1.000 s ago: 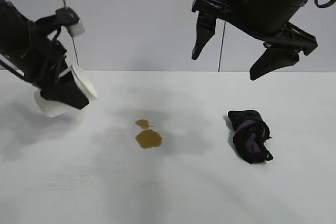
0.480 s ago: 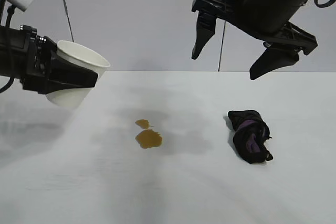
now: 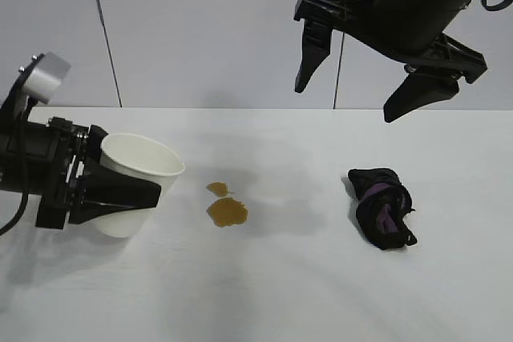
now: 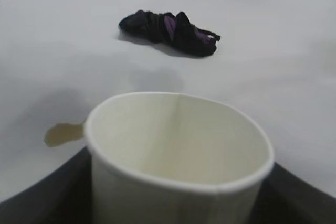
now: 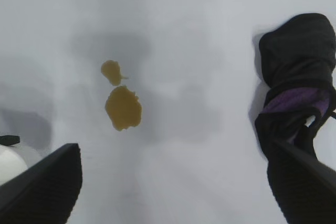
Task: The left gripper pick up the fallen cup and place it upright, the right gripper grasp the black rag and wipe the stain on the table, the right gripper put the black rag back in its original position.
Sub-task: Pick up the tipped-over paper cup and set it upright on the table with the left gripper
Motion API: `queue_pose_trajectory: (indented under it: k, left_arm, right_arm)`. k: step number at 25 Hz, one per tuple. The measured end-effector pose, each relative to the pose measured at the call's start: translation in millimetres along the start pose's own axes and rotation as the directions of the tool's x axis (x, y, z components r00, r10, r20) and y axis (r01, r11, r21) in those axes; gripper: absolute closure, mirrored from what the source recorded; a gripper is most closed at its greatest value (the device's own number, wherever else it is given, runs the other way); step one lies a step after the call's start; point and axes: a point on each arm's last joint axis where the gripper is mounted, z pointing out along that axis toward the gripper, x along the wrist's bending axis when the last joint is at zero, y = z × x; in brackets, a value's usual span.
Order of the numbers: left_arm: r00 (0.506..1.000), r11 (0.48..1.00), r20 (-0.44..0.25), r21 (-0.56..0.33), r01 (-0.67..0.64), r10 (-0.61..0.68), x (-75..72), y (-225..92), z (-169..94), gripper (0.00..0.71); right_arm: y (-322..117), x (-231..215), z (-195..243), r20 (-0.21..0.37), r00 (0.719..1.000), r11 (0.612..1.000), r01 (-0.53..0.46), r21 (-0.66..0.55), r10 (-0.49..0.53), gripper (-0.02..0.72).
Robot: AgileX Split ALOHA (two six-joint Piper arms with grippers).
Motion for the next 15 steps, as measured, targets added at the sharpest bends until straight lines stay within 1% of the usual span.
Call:
queue_pose_trajectory:
  k: [4, 9, 12, 15]
  left_arm:
    - [0.998, 0.998, -0.002, -0.018, -0.067, 0.067, 10.6, 10.4, 6.3, 0.273]
    - [0.991, 0.990, -0.024, -0.041, -0.133, 0.132, 27.2, 23.0, 8.3, 0.282]
    - [0.991, 0.990, -0.026, -0.046, -0.136, 0.135, 29.7, 23.1, 9.2, 0.284]
    - [0.994, 0.993, -0.006, -0.044, -0.106, 0.106, 27.7, 14.0, 15.4, 0.284]
  right_arm:
    - [0.1, -0.3, 0.0, 0.003, 1.000, 1.000, 0.005, -0.001, -0.005, 0.042]
    - [0.1, -0.4, 0.0, 0.004, 1.000, 1.000, 0.006, -0.002, -0.006, 0.042]
    - [0.1, -0.4, 0.0, 0.005, 1.000, 1.000, 0.006, -0.001, -0.006, 0.042]
    - [0.1, -0.4, 0.0, 0.005, 1.000, 1.000, 0.006, -0.001, -0.006, 0.042]
